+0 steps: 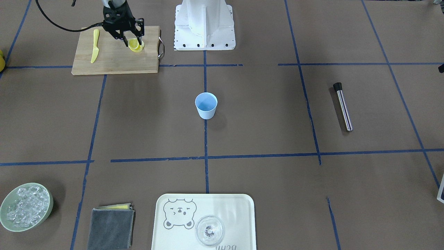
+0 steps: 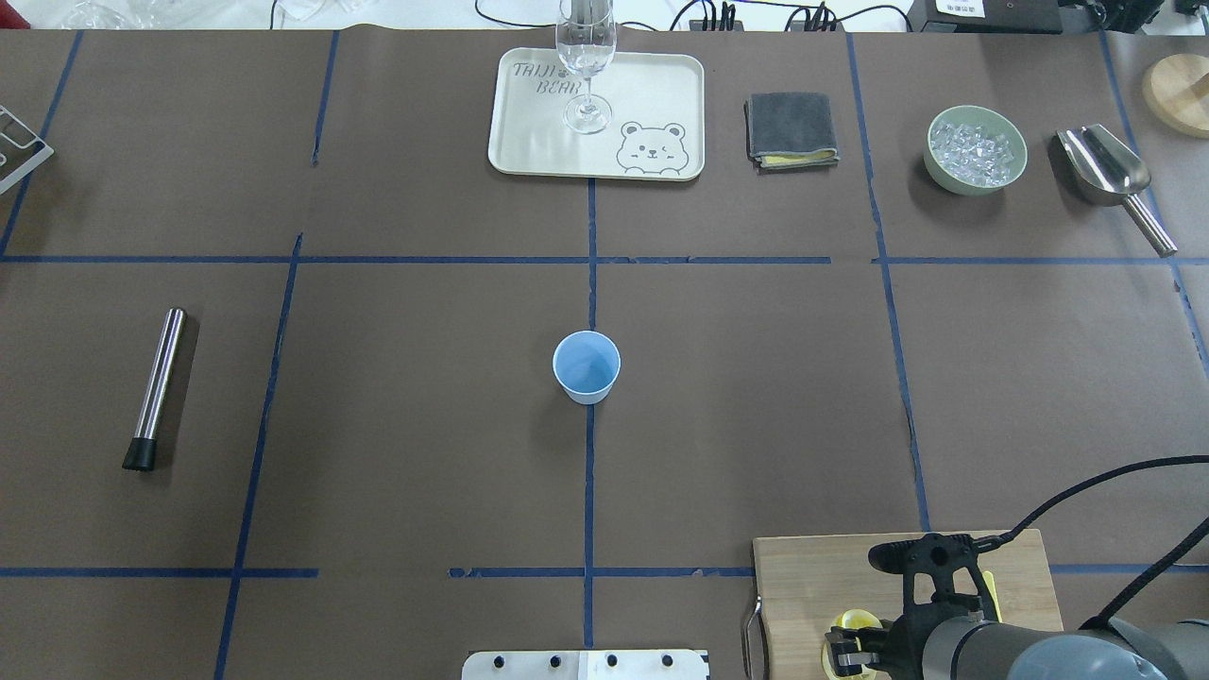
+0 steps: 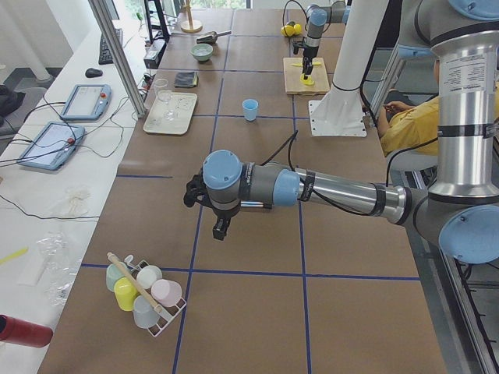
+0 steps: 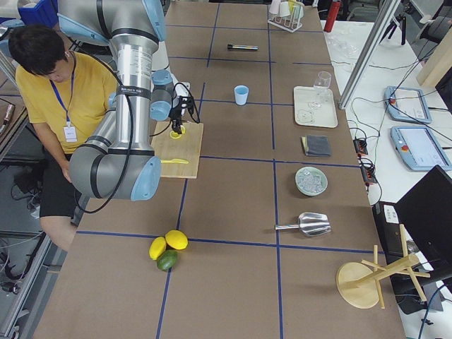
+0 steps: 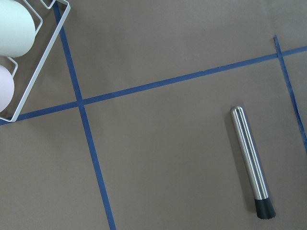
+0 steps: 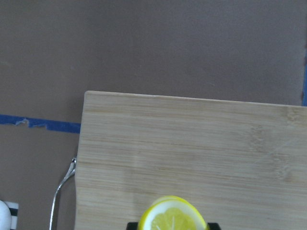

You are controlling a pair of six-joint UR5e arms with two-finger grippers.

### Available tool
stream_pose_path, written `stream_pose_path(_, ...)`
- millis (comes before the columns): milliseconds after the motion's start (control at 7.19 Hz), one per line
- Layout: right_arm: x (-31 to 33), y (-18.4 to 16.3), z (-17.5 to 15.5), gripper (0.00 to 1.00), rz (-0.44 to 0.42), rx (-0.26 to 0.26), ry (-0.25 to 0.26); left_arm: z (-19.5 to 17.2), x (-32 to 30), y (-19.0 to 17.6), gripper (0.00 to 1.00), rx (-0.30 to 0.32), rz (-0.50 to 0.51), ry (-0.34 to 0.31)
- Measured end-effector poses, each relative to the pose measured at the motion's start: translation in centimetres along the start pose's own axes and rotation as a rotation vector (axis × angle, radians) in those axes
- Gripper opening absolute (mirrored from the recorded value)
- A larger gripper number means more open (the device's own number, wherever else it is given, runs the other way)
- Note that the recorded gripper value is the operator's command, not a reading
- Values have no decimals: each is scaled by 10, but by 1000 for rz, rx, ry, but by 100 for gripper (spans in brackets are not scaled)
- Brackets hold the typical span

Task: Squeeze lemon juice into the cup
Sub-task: 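Grasp the lemon slice with the right gripper, then carry the lemon slice with the right gripper over the blue cup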

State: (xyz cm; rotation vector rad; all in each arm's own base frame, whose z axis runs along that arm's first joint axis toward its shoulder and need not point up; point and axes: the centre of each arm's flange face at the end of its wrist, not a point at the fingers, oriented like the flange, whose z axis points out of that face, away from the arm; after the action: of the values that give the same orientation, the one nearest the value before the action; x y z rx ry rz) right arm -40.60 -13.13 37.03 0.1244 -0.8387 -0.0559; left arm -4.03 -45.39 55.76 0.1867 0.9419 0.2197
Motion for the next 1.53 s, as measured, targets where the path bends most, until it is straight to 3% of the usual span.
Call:
stream_pose_path(696, -1, -7, -31, 56, 11, 10, -34, 1, 0, 1, 100, -2, 0, 1)
stream_pose_path(1113, -5, -15, -48, 56, 21, 20, -29, 1, -1, 1, 100, -2, -1, 0)
stream_pose_path(1530, -34, -44, -62, 56, 71, 44, -109, 1, -1, 1, 100, -2, -1, 1)
